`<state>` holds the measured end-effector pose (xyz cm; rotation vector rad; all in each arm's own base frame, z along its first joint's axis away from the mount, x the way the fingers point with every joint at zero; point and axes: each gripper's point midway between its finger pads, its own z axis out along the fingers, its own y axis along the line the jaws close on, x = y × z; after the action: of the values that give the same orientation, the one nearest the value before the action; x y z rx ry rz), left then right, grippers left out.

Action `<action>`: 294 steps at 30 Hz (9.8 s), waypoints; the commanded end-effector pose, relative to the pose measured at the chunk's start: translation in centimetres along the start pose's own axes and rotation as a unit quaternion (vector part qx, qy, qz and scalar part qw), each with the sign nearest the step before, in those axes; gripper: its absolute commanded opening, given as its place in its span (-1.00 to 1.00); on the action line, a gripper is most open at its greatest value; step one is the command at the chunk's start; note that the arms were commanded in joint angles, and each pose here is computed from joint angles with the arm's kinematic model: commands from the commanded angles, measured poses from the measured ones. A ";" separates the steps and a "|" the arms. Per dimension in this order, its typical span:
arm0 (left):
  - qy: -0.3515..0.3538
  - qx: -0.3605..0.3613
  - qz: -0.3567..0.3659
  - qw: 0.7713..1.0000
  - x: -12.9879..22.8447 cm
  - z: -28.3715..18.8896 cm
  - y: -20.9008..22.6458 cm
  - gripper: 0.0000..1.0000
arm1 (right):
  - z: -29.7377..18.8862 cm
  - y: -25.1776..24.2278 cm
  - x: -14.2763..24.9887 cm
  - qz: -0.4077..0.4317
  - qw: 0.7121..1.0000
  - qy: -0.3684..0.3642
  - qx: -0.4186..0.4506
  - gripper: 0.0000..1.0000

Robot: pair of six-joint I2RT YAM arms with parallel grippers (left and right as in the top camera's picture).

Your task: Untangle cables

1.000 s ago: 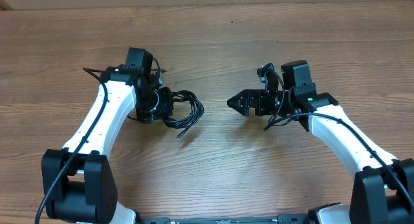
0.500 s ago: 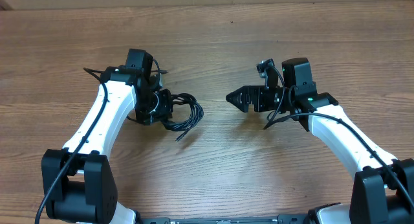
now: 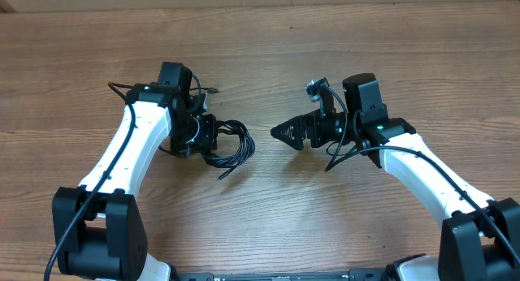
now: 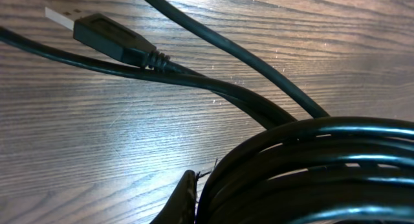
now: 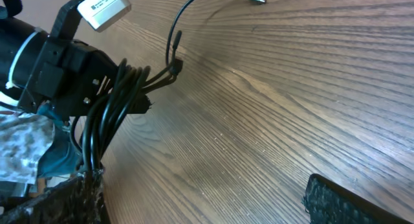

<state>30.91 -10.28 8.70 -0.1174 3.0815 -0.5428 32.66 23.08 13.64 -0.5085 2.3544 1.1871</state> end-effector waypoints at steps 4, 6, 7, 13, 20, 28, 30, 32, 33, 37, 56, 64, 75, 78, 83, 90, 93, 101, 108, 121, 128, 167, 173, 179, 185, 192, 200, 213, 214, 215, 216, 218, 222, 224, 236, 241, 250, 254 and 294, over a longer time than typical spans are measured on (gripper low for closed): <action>-0.006 0.014 0.078 0.997 -0.1 -0.2 -0.8 -0.91 | -0.5 3.0 -0.9 -0.038 0.997 -0.008 -0.071 0.89; -0.015 0.016 0.103 0.994 -0.5 -0.2 -0.9 -0.92 | -0.3 3.7 -0.8 -0.048 0.995 -0.007 -0.082 0.80; -0.019 0.016 0.109 0.994 -0.7 -0.2 -1.0 -0.92 | -0.1 4.0 -0.7 -0.057 0.995 -0.005 -0.085 0.73; -0.031 0.019 0.126 0.991 -1.2 -0.1 -1.6 -0.91 | 2.3 5.4 0.1 -0.098 0.994 0.004 -0.054 0.39; -0.024 -0.008 0.157 0.987 -0.5 0.6 -2.7 -0.91 | 4.8 5.5 0.9 -0.134 0.990 0.005 0.031 0.33; -0.054 -0.127 0.069 0.988 -1.5 0.2 0.7 -0.92 | 5.1 5.8 1.1 -0.130 0.990 0.001 0.062 -0.91; -0.074 -0.165 0.025 0.983 -2.1 -0.3 2.2 -0.92 | 4.5 6.2 1.0 -0.125 0.990 -0.003 0.061 -0.92; -0.093 -0.189 -0.018 0.977 -2.6 -0.8 3.3 -0.91 | 3.6 6.7 1.0 -0.125 0.990 -0.003 0.062 -0.92; -0.101 -0.192 -0.036 0.976 -2.8 -0.9 3.6 -0.92 | 3.1 7.0 1.2 -0.123 0.990 0.000 0.063 -0.92; -0.131 -0.177 -0.108 0.969 -3.9 -1.3 4.2 -0.92 | 1.3 7.5 2.8 -0.108 0.991 0.026 0.071 -0.92; -0.143 -0.145 -0.153 0.967 -4.8 -1.6 4.6 -0.92 | -0.4 4.3 2.4 -0.081 0.981 0.009 0.176 -0.42; -0.109 -0.095 -0.107 0.984 -4.0 -0.8 2.7 -0.92 | 2.1 4.8 -0.4 -0.210 0.965 -0.024 0.155 -0.13; -0.098 -0.096 -0.059 0.989 -3.6 -0.5 1.9 -0.91 | 5.2 7.5 -1.1 -0.337 0.929 -0.047 0.145 -0.12; -0.088 -0.072 -0.026 0.993 -3.3 -0.2 0.5 -0.92 | 5.7 7.4 -1.4 -0.340 0.928 -0.053 0.144 -0.12; -0.085 -0.068 0.010 0.994 -3.1 0.2 -0.6 -0.92 | 6.4 6.6 -0.8 -0.336 0.930 -0.039 0.147 -0.20; -0.082 -0.068 0.027 0.994 -2.9 0.4 -1.1 -0.91 | 7.0 5.7 0.1 -0.329 0.932 -0.019 0.151 -0.45; -0.084 -0.068 0.027 0.994 -3.0 0.4 -1.1 -0.92 | 6.9 5.3 0.8 -0.324 0.933 -0.005 0.154 -0.49; -0.085 -0.066 0.028 0.994 -3.0 0.4 -1.2 -0.91 | 6.8 4.4 2.3 -0.314 0.935 0.028 0.161 -0.50; -0.082 -0.063 0.034 0.994 -2.9 0.4 -1.3 -0.92 | 6.9 3.6 1.6 -0.315 0.930 0.017 0.187 -0.43; -0.078 -0.067 0.043 0.994 -2.7 0.4 -1.2 -0.92 | 5.0 4.2 -2.8 -0.327 0.911 -0.052 0.246 -0.27; -0.063 -0.072 0.053 0.994 -2.1 0.5 -0.9 -0.91 | 2.4 0.9 -4.8 -0.309 0.882 -0.077 0.349 -0.21; -0.046 0.109 0.280 0.953 4.3 -5.9 -6.6 -0.92 | -5.2 -16.6 -5.2 0.041 0.909 -0.130 0.395 0.02; -0.089 0.112 0.258 0.956 2.5 -6.8 -6.9 -0.92 | -5.1 -16.0 -4.6 0.046 0.914 -0.115 0.386 0.09; -0.111 0.113 0.263 0.952 1.4 -7.0 -7.2 -0.91 | -6.3 -10.2 -5.0 0.035 0.945 -0.114 0.305 0.37; -0.113 0.113 0.264 0.951 1.4 -7.1 -7.2 -0.91 | -6.9 1.4 -3.6 -0.074 0.988 -0.077 0.112 0.39; -0.108 0.113 0.263 0.952 1.6 -7.0 -7.2 -0.92 | -4.7 6.7 -1.9 -0.247 0.966 -0.043 0.068 0.39; -0.110 0.111 0.277 0.948 1.5 -7.0 -7.2 -0.92 | -1.9 6.5 -0.6 -0.287 0.956 -0.006 0.065 0.41; -0.119 0.103 0.349 0.924 1.5 -7.0 -7.2 -0.92 | 0.3 9.9 -0.7 -0.340 0.939 -0.024 0.041 0.17; -0.119 0.103 0.349 0.924 1.5 -7.0 -7.2 -0.91 | 0.5 10.0 -0.5 -0.340 0.939 -0.020 0.038 0.13; -0.119 0.103 0.349 0.924 1.5 -7.0 -7.2 -0.92 | 0.8 10.0 -0.2 -0.340 0.940 -0.015 0.038 0.07; -0.119 0.103 0.349 0.924 1.5 -7.0 -7.2 -0.92 | 1.2 9.7 0.0 -0.340 0.939 -0.009 0.044 0.01; -0.119 0.103 0.349 0.924 1.5 -7.0 -7.2 -0.92 | 1.9 9.0 0.2 -0.338 0.939 -0.002 0.060 -0.06; -0.119 0.103 0.349 0.924 1.5 -7.0 -7.2 -0.92 | 2.7 7.6 0.6 -0.330 0.941 0.013 0.078 -0.24; -0.118 0.103 0.349 0.924 1.6 -7.0 -7.2 -0.91 | 3.0 7.3 0.8 -0.327 0.942 0.018 0.078 -0.25; -0.118 0.104 0.338 0.928 1.5 -7.0 -7.2 -0.92 | 3.0 6.2 0.7 -0.297 0.949 0.019 0.105 -0.92; -0.139 0.090 0.308 0.937 0.2 -7.2 -6.9 -0.91 | 0.8 4.2 -1.5 -0.196 0.965 -0.028 0.170 -0.92; -0.256 -0.068 -0.014 0.964 -5.9 -9.4 0.3 -0.90 | -6.3 7.5 -3.8 -0.158 0.970 -0.111 0.146 -0.92; -0.281 -0.053 -0.078 0.955 -6.9 -10.1 0.8 -0.92 | -9.6 7.3 -4.9 -0.127 0.964 -0.157 0.175 -0.92; -0.202 0.014 0.228 0.952 -3.8 -8.5 -3.4 -0.91 | -3.1 9.0 -4.3 -0.239 0.966 -0.093 0.040 0.59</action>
<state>34.92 -9.55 17.02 0.3658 2.6116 -0.4193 30.94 25.35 22.57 -0.7969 2.0088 0.8632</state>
